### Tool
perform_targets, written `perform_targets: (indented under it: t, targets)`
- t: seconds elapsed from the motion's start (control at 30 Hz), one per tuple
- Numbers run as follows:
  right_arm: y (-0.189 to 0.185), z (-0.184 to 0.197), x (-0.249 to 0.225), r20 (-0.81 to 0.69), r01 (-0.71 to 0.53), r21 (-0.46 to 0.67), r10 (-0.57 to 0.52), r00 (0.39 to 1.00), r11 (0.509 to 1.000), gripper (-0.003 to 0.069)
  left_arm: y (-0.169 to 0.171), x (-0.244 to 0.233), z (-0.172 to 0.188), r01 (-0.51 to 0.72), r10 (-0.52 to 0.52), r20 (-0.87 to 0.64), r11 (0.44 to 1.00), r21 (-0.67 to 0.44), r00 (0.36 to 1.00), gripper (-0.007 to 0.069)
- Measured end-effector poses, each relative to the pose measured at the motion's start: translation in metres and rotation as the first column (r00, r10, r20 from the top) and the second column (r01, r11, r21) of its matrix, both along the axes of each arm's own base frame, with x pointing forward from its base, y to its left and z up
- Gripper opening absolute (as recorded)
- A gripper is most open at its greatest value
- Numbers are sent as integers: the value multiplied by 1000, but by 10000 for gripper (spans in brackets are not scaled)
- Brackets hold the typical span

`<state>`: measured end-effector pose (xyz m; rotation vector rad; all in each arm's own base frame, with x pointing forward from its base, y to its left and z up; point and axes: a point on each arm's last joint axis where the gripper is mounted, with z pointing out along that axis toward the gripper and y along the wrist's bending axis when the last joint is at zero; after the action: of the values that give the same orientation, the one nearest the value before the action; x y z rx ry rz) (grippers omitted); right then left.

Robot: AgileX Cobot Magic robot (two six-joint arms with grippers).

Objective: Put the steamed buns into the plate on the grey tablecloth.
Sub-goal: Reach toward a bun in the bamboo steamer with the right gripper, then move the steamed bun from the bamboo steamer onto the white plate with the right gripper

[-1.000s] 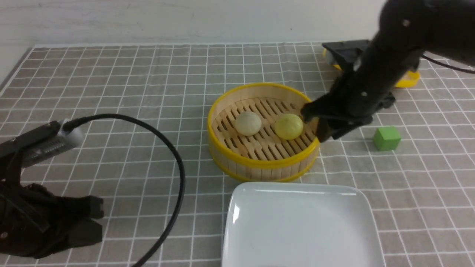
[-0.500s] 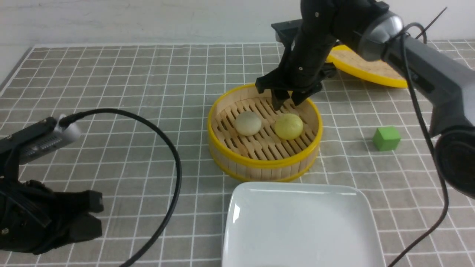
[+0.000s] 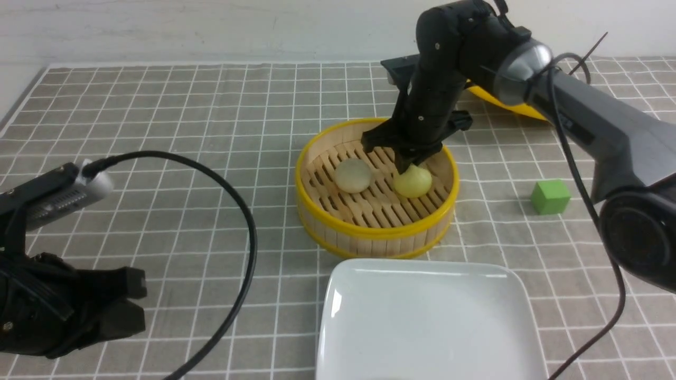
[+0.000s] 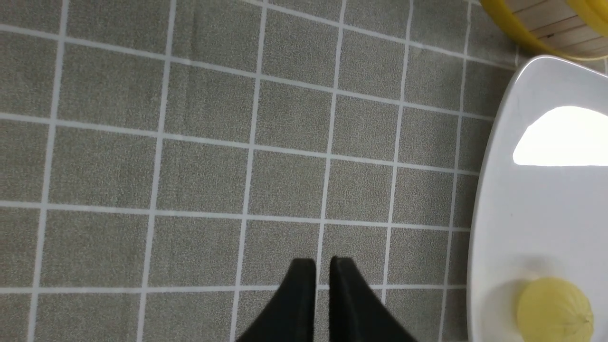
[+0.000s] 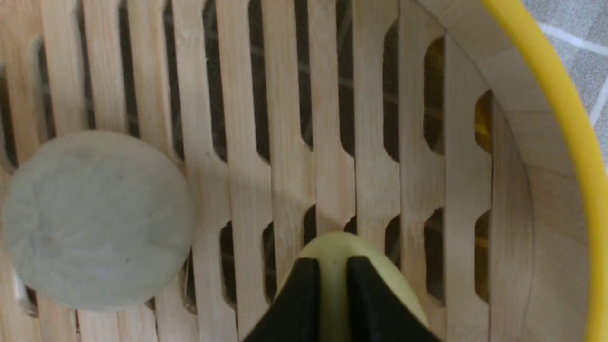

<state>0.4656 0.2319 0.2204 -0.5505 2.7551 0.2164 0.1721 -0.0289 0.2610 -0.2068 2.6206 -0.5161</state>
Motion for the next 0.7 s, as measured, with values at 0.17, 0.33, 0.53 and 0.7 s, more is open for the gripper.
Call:
perform_targets:
  t: [0.17,0.33,0.53,0.7]
  targets:
    - [-4,46,-17,55,8,37,-10,998,999,14,0,0,0,0,0,0,1000,0,1000,83]
    - [-15,117,-75,89,-3,104,-6,996,995,14,0,0,0,0,0,0,1000,0,1000,88]
    - [-19,113,-170,-68,-32,71,37,997,997,14,0,0,0,8,-8,3,1000,6,1000,92]
    - [-13,44,-221,-215,-83,-11,78,974,997,21,0,1,0,6,-7,11,1000,9,1000,97]
